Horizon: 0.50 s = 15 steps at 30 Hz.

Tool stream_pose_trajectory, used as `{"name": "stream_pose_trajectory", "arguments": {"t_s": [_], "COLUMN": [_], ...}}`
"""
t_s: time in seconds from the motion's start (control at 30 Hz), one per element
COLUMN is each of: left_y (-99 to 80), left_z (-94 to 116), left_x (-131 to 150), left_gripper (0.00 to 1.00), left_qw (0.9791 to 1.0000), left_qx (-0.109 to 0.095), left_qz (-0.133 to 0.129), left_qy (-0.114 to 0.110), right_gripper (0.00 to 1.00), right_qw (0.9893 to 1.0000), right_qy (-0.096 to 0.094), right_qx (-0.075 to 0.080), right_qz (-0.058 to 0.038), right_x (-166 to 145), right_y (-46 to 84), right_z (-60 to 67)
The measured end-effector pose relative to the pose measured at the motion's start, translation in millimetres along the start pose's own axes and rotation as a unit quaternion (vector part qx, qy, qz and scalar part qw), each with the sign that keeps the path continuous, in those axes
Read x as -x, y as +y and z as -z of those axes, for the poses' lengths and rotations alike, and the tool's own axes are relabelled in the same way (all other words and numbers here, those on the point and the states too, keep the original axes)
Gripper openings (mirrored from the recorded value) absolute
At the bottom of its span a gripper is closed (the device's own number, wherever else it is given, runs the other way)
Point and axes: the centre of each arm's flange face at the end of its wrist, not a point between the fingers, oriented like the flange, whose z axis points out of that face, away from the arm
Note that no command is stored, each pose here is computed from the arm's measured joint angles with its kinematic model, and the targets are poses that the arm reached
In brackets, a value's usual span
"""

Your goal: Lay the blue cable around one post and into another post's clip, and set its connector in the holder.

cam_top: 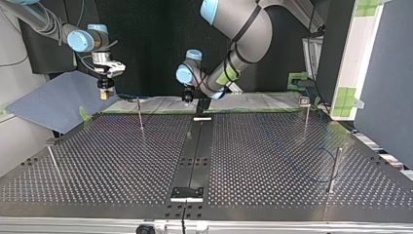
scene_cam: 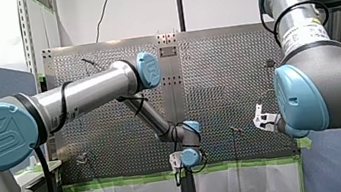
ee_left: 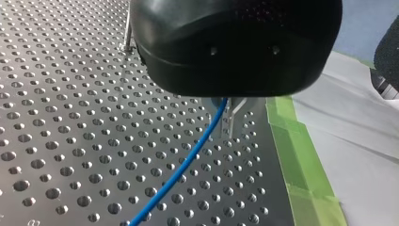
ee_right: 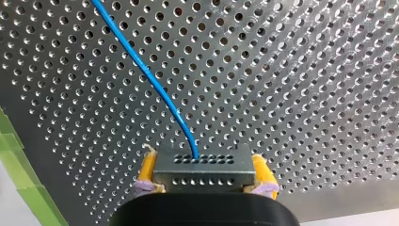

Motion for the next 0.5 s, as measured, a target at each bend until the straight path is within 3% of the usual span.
{"name": "stream_pose_trajectory", "arguments": {"t_s": [0.2, 0.5], "left_y": [-1.0, -2.2], "left_z": [-0.3, 0.1], "left_x": [0.1, -0.3], "left_gripper": [0.0, 0.0], "left_qw": [1.0, 1.0], "left_qx": [-0.004, -0.008], "left_qz": [0.001, 0.0], "left_qy": [-0.001, -0.001], "right_gripper": [0.0, 0.0], "right_qw": [1.0, 1.0], "right_qy": [0.0, -0.001], "right_qx": [0.0, 0.001], "right_qz": [0.0, 0.0], "right_x": [-0.1, 0.1], "right_y": [0.1, 0.0], "right_z": [0.0, 0.1]}}
